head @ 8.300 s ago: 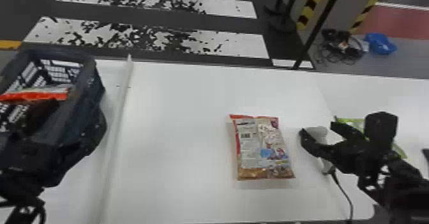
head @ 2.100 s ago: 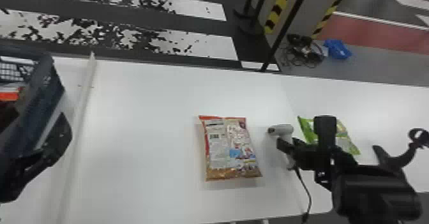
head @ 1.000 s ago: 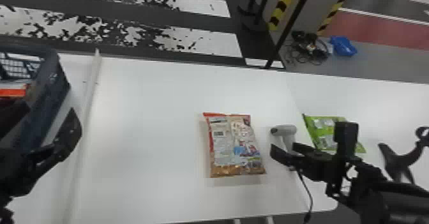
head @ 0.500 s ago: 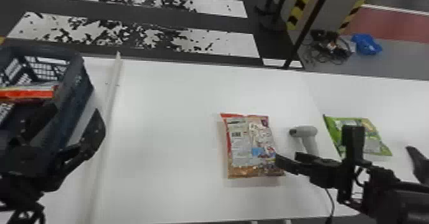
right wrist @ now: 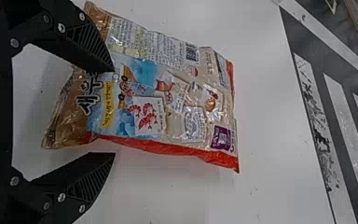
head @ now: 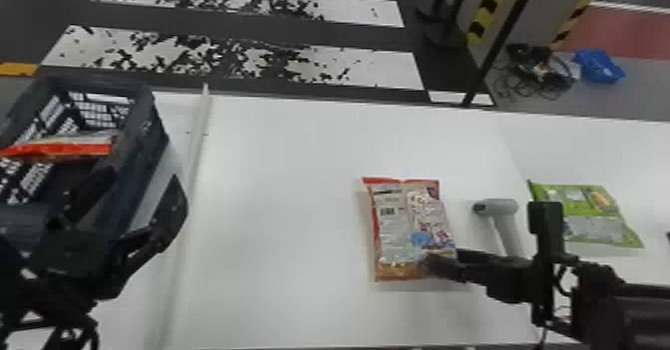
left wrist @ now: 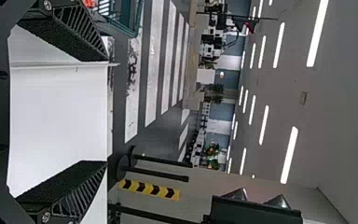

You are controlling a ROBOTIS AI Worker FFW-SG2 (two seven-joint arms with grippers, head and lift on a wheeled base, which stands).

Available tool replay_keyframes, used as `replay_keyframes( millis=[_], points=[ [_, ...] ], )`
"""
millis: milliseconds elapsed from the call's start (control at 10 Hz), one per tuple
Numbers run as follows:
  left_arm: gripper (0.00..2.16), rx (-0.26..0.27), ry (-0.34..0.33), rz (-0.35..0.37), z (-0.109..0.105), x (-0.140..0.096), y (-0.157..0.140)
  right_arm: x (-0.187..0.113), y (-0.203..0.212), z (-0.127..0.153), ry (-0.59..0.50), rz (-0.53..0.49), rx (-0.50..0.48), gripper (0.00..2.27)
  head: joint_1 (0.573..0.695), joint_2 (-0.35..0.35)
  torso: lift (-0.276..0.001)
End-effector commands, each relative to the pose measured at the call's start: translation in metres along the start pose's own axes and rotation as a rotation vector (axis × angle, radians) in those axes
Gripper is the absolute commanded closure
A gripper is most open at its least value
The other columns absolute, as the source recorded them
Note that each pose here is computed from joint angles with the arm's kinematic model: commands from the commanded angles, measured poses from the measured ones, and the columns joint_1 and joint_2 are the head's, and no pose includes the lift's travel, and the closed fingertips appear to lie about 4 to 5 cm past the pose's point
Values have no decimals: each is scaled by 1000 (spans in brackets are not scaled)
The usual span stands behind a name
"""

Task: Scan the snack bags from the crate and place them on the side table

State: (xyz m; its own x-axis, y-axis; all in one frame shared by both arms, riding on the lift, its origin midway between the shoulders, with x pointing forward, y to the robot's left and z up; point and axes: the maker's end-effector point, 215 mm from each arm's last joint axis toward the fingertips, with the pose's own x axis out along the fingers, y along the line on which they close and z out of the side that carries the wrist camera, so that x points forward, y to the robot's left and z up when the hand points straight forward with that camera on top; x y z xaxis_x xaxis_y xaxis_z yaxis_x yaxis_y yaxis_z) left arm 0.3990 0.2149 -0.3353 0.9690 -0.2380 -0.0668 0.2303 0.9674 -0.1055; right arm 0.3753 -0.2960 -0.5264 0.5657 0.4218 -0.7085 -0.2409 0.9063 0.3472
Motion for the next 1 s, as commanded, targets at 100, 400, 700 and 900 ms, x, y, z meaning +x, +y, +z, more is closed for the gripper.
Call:
replay_keyframes(
  millis=[100, 400, 700, 900],
  points=[
    [87, -2, -3, 6, -1, -3, 2, 5, 1, -5, 20, -3, -16, 1926, 695, -117, -94],
    [87, -2, -10, 5, 1, -4, 1, -10, 3, 8, -37, 67, 32, 2202, 695, -108, -94],
    [87, -4, -11, 2, 2, -4, 0, -56, 0, 58, -236, 198, 157, 2223, 695, -121, -94],
    [87, -5, -13, -1, 3, -4, -2, -98, -25, 95, -376, 197, 207, 2219, 695, -159, -94]
  ],
)
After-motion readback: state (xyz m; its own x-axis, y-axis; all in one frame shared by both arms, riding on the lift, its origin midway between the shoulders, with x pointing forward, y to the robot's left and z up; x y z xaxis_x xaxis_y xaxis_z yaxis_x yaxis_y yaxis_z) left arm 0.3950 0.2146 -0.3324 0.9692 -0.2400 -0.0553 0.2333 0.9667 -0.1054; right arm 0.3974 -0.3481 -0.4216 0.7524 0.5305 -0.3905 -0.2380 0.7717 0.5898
